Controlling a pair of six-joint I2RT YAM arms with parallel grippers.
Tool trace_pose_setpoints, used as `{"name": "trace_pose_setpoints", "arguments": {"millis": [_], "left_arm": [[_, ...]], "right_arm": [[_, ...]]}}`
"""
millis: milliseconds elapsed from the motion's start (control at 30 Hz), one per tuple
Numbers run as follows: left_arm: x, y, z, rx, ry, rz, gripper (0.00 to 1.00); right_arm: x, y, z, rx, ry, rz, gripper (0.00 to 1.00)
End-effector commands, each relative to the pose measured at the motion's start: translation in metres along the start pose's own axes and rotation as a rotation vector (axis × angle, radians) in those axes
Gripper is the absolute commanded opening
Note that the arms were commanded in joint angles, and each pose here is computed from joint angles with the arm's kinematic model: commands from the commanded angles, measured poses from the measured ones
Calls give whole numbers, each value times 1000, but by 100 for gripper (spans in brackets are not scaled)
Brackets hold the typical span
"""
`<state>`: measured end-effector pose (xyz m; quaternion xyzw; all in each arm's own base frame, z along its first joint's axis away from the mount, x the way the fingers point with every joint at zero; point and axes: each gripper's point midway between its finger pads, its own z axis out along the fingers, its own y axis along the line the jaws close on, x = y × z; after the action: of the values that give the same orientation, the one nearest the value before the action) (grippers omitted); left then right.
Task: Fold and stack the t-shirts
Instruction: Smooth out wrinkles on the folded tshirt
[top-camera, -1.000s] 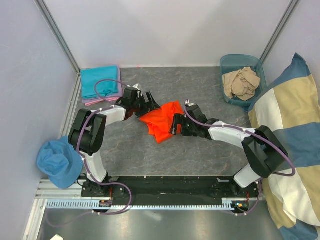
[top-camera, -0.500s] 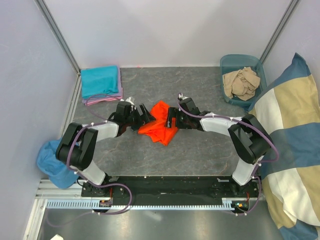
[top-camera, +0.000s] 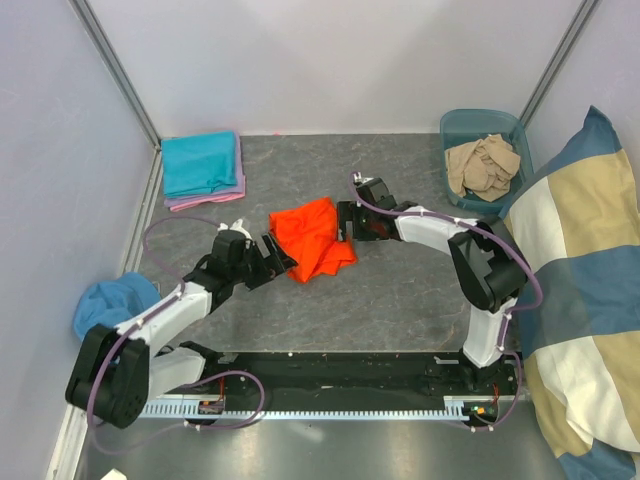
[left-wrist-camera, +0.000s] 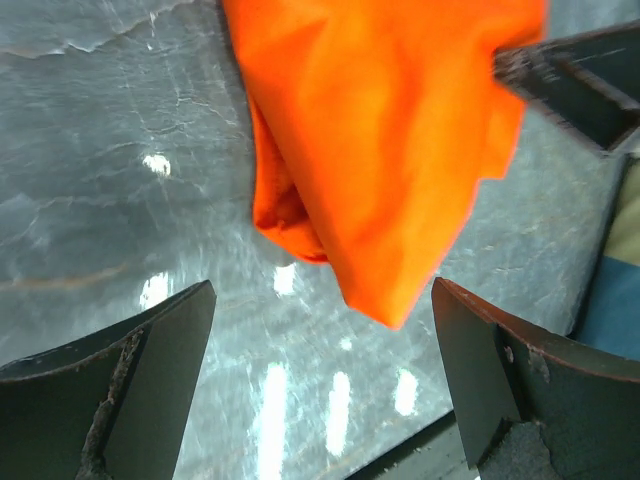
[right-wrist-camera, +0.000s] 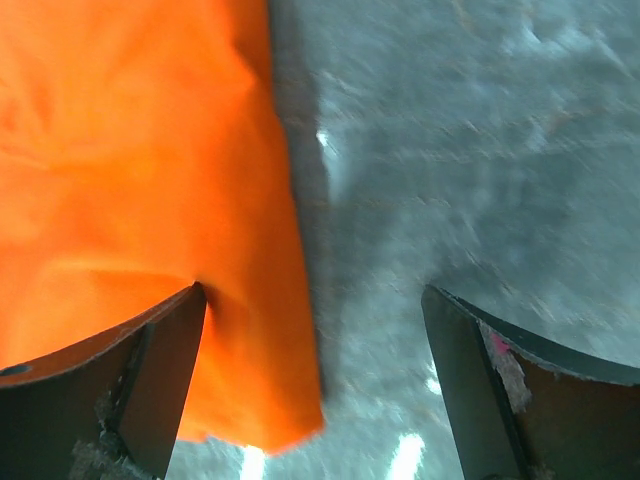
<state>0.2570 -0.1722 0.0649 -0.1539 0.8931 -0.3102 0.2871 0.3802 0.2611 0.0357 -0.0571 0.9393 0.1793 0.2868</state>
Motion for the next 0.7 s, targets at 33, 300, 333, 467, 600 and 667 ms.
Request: {"name": "trace_pose_setpoints", "arguments": {"millis": [33,300,333,467,600,667], "left_arm": [[-30,-24,-35,5,-111,37,97],[-66,-78,-31,142,-136,107,97],[-64,-78,-23,150,-118,105,96],[-82,-89,-3,209,-184,129,95],[-98,-101,16,246,-205,141,95],[-101,-105,26,273,-202,142,94]], "right_arm": [[-19,-6,-64,44,-89,-31,98],[5,-1,-134,-32,-162,90,98],[17,-4,-134,-32,-154,109,98],[35,6,-149,-109,-178,169,98],[55,7,-148,-124,-158,187,98],[65,8,-146,-125,-140,181,98]]}}
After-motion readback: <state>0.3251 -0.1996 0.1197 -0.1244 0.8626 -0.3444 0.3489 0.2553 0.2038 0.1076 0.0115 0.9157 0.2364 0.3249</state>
